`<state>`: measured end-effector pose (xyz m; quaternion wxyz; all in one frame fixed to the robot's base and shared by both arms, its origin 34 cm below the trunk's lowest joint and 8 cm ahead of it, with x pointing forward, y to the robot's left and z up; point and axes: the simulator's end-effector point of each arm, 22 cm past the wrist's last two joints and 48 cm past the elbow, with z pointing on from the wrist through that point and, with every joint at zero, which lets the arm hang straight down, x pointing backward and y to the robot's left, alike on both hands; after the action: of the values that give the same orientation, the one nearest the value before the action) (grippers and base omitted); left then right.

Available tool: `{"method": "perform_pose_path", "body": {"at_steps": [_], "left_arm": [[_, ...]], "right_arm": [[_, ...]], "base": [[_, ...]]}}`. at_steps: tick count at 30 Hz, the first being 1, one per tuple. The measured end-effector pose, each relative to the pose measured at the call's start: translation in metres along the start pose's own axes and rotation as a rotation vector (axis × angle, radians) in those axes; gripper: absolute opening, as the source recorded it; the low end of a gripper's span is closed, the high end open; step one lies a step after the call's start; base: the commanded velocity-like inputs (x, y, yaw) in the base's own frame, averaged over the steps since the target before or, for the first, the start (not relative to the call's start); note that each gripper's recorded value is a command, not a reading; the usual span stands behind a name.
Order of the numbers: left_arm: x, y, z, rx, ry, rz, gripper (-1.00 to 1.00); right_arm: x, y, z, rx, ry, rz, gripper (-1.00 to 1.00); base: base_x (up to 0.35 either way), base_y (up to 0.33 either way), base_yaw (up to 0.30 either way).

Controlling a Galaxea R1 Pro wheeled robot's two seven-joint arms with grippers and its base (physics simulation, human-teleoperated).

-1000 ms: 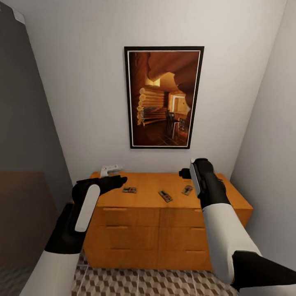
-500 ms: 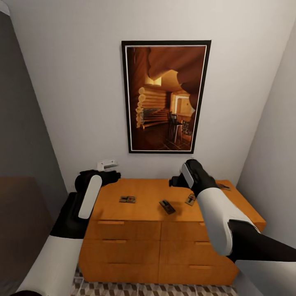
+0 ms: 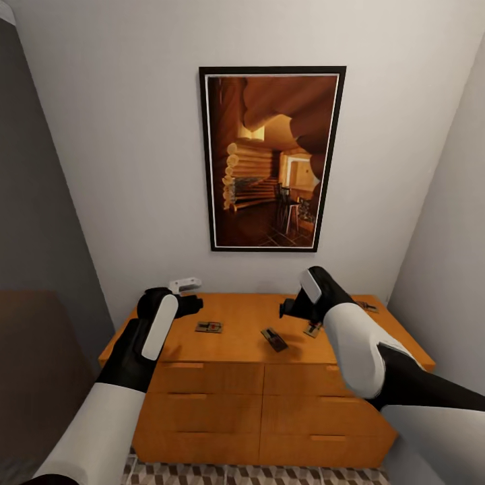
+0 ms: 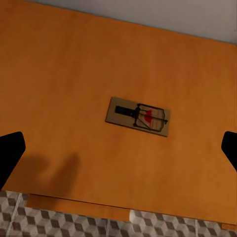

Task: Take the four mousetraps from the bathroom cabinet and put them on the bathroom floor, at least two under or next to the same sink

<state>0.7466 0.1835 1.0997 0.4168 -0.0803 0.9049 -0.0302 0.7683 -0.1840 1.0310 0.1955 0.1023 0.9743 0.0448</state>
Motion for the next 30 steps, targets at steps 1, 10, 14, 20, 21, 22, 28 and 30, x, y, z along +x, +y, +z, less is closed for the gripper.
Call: {"method": "perform_pose_path", "body": {"at_steps": [1, 10, 14, 20, 21, 22, 28, 30], "left_arm": [[0.001, -0.001, 0.0, 0.001, 0.002, 0.0, 1.0], [0.004, -0.011, 0.0, 0.017, 0.009, -0.001, 1.0], [0.005, -0.012, 0.0, 0.018, 0.013, 0.003, 1.0], [0.007, -0.01, 0.001, 0.009, 0.017, 0.002, 1.0], [0.007, -0.01, 0.001, 0.007, 0.017, 0.001, 1.0], [0.007, -0.008, 0.002, 0.002, 0.018, -0.001, 1.0], [0.007, -0.003, 0.002, -0.02, 0.019, -0.003, 1.0], [0.007, -0.003, 0.002, -0.024, 0.019, -0.002, 1.0]], "right_arm": [[0.0, -0.007, 0.001, 0.0, 0.009, 0.031, 1.0], [-0.004, -0.043, 0.001, 0.017, 0.025, 0.133, 1.0], [-0.004, -0.052, 0.001, 0.043, 0.027, 0.142, 1.0], [-0.004, -0.057, 0.001, 0.061, 0.028, 0.146, 1.0], [-0.004, -0.058, 0.001, 0.062, 0.028, 0.146, 1.0], [-0.004, -0.058, 0.001, 0.063, 0.029, 0.146, 1.0], [-0.003, -0.057, 0.001, 0.064, 0.03, 0.146, 1.0], [-0.003, -0.058, 0.001, 0.066, 0.03, 0.147, 1.0]], "base": [[0.0, 0.0, 0.0], [0.0, 0.0, 0.0], [0.0, 0.0, 0.0], [0.0, 0.0, 0.0], [0.0, 0.0, 0.0], [0.0, 0.0, 0.0], [0.0, 0.0, 0.0], [0.013, 0.0, 0.0]]}}
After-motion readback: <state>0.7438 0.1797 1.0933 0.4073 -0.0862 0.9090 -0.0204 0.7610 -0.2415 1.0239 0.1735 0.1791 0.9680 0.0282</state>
